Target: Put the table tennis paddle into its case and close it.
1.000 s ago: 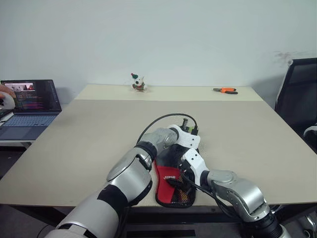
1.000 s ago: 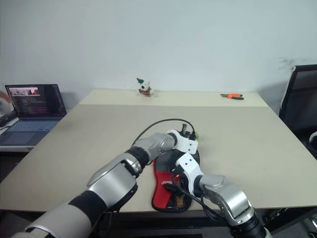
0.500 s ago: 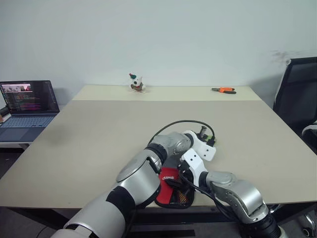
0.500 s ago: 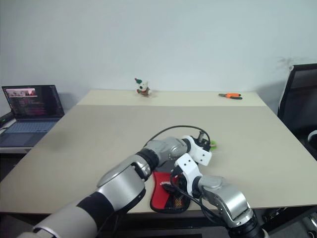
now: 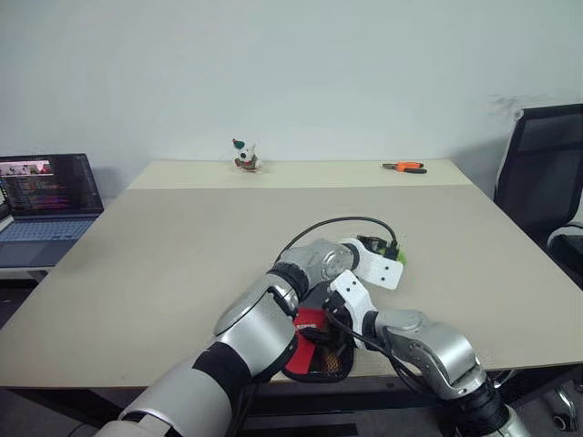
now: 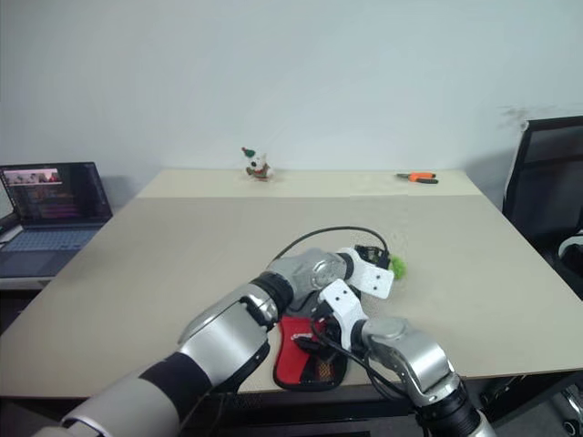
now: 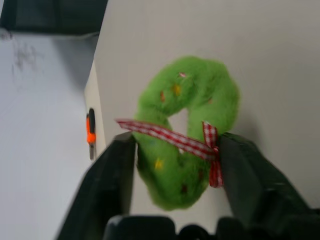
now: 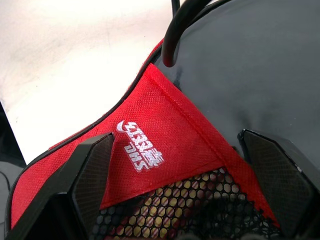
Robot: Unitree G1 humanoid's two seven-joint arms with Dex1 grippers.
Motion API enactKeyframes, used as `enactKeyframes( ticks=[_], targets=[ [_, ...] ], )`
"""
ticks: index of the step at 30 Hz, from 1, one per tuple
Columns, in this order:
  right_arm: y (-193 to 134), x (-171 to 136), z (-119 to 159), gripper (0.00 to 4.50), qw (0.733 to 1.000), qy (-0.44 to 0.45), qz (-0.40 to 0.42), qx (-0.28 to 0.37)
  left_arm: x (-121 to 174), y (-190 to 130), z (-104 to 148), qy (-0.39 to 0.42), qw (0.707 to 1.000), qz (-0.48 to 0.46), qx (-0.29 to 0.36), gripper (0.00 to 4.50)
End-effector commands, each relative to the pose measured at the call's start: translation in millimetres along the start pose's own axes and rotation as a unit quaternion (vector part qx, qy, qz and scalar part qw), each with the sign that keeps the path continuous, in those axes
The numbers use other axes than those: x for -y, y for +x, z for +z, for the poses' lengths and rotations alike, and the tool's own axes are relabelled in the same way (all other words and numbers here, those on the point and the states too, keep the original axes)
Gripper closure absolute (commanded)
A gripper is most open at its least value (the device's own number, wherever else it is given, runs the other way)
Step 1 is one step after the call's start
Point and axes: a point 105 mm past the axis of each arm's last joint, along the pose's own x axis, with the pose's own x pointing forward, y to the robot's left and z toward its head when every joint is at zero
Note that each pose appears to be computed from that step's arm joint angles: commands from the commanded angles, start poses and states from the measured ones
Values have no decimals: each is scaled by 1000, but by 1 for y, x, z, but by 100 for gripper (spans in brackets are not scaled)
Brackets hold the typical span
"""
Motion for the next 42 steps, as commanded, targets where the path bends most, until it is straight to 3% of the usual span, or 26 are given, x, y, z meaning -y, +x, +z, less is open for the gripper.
enactKeyframes(
  ticks=[1, 10, 14, 19, 22, 26, 29, 32, 37, 42],
  targets=[
    [11, 4, -49, 0, 993, 57, 3, -98, -5, -6, -5, -47, 999, -3, 5, 141],
    [-7, 16, -37, 0, 994, 55, 10, -92, -40, -33, -40, -207, 975, 80, 2, 141],
    [-30, 16, -11, 0, 997, 47, 22, -54, -56, -55, -60, -331, 935, 124, 36, 141],
    [-51, 12, 30, 0, 997, 56, 44, 17, -46, -73, -79, -442, 887, 111, 72, 141],
    [-77, 20, 58, 0, 993, 75, 48, 74, -29, -97, -78, -514, 841, 39, 164, 141],
    [-103, 38, 65, 0, 995, 53, 15, 86, -4, -127, -81, -511, 837, -17, 195, 141],
    [-122, 85, 68, 0, 990, -42, -105, 81, 31, -135, -81, -507, 843, -58, 172, 141],
    [-130, 113, 74, 0, 979, -101, -154, 83, 55, -135, -80, -505, 847, -79, 142, 141],
    [-113, 136, 56, 0, 962, -225, -154, 14, 66, -123, -81, -511, 847, -86, 117, 141],
    [-86, 142, 38, 0, 956, -270, -109, -26, 64, -116, -82, -506, 851, -94, 109, 141]
  ],
)
